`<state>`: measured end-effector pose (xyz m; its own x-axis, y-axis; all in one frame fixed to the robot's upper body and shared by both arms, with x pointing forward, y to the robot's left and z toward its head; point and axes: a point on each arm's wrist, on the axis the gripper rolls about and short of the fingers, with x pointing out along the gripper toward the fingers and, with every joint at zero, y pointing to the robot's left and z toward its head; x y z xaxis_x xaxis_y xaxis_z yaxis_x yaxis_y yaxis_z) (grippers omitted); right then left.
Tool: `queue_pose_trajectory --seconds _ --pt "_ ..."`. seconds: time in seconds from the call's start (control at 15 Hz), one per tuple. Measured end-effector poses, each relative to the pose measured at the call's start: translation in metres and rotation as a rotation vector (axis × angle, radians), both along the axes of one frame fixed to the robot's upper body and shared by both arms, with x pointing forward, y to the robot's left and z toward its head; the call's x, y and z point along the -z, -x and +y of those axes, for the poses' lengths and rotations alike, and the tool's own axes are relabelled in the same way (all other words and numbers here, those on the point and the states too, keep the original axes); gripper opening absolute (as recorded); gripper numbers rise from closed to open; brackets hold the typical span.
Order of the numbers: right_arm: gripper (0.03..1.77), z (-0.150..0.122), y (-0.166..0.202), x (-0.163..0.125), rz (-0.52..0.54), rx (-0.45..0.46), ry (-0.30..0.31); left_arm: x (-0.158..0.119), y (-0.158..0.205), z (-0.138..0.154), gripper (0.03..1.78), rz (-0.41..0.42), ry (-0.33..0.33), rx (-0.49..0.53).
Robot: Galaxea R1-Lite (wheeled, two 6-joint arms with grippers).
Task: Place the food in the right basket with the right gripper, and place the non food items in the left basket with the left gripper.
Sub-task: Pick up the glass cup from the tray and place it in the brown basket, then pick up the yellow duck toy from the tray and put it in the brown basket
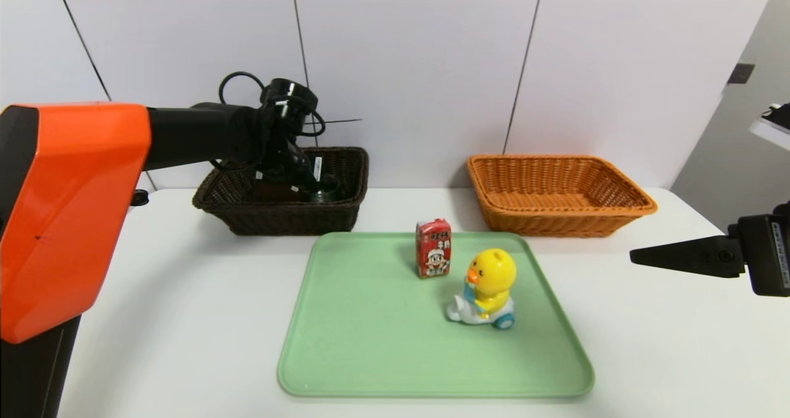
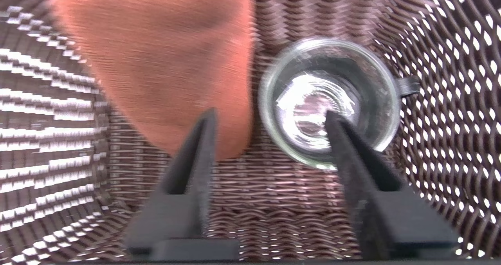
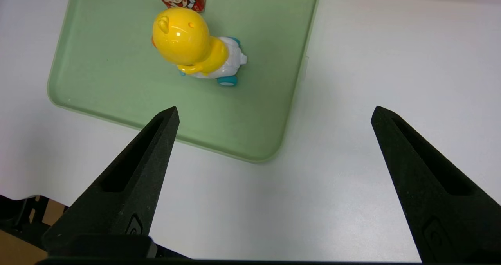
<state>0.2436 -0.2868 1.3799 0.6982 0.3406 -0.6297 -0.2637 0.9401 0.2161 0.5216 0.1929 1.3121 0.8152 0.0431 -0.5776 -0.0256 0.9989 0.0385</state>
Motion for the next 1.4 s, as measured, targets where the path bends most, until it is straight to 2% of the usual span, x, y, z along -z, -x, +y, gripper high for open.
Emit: queue_pose_trajectory --seconds 0.27,0.53,0.73,0.87,1.13,1.27,1.4 --pt "1.7 -0.002 0.002 -0.001 -0.007 0.008 -0.003 -0.042 0.02 0.006 1.32 -0.096 0.027 0.005" --pt "1.7 -0.003 0.003 -0.001 -0.01 0.01 -0.004 -0.095 0.056 0.006 1.47 -0.227 0.079 0.051" --pt "1.7 -0.003 0.004 -0.001 -0.013 0.009 -0.005 -0.113 0.095 -0.013 1.54 -0.205 0.169 0.16" --pt "1.7 -0.003 0.004 -0.001 -0.012 0.01 -0.006 -0.108 0.123 -0.034 1.58 -0.143 0.218 0.262" --pt "1.7 -0.003 0.004 -0.001 -0.012 0.013 -0.004 -0.071 0.172 -0.067 1.63 -0.011 0.254 0.501" --pt "1.7 -0.004 0.003 -0.001 -0.012 0.023 -0.003 -0.055 0.194 -0.077 1.65 -0.01 0.289 0.665" --pt "1.7 -0.006 0.003 0.0 -0.008 0.032 -0.001 -0.042 0.219 -0.085 1.66 -0.026 0.293 0.815"
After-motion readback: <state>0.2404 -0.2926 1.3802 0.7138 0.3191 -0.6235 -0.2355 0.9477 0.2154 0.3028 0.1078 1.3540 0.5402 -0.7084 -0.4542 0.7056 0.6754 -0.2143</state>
